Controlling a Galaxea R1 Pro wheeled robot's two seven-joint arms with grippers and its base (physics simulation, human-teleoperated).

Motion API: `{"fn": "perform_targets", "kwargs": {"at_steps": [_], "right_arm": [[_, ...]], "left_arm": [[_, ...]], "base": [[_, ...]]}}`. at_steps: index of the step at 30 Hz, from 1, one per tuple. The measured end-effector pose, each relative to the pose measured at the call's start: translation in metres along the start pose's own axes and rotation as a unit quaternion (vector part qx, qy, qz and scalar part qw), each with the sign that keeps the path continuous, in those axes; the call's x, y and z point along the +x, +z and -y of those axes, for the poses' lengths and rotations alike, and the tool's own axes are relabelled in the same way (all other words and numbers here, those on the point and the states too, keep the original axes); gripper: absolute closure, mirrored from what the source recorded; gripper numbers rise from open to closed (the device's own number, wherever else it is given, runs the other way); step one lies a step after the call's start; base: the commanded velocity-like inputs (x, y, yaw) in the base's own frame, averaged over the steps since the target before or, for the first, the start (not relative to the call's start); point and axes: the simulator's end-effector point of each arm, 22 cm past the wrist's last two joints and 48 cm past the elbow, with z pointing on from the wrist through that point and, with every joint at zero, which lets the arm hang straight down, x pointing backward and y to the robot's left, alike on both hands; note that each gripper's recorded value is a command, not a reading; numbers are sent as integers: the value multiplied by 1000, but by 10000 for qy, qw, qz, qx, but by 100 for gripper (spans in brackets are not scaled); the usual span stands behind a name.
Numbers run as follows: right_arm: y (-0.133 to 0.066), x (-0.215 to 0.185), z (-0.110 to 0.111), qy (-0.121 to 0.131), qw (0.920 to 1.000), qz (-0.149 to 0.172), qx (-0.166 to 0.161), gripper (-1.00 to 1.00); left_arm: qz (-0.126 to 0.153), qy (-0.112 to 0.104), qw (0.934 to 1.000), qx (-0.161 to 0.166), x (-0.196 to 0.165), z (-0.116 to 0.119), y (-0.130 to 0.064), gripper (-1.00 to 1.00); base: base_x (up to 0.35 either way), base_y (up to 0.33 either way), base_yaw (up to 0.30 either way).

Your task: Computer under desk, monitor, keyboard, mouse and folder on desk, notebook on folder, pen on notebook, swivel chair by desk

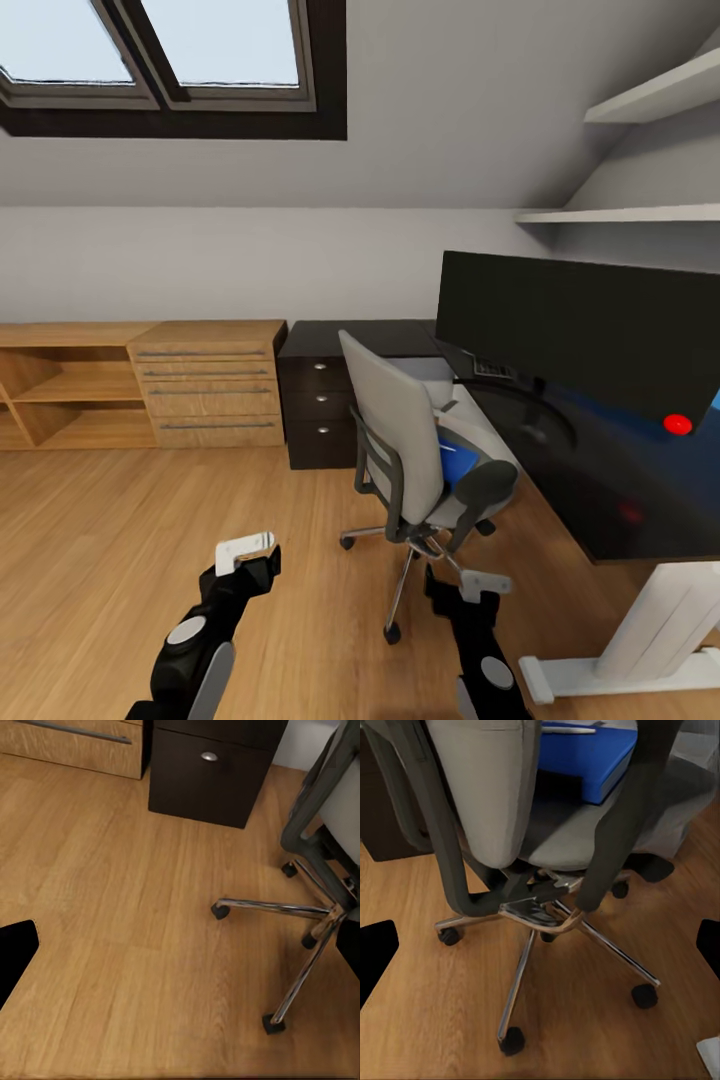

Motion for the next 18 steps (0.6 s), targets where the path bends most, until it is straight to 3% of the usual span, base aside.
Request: {"fn": "perform_targets", "kwargs": {"at_steps": [12, 18], "right_arm": [[-2, 5, 4, 58, 9996, 259, 16, -100], [-1, 3, 7, 132, 9984, 555, 32, -100]], "left_arm": [[-13, 5, 10000, -15, 25, -6, 6, -100], [-33, -4, 10000, -5, 38, -7, 10, -100]], "base": [[0, 0, 0], [0, 0, 0]]}}
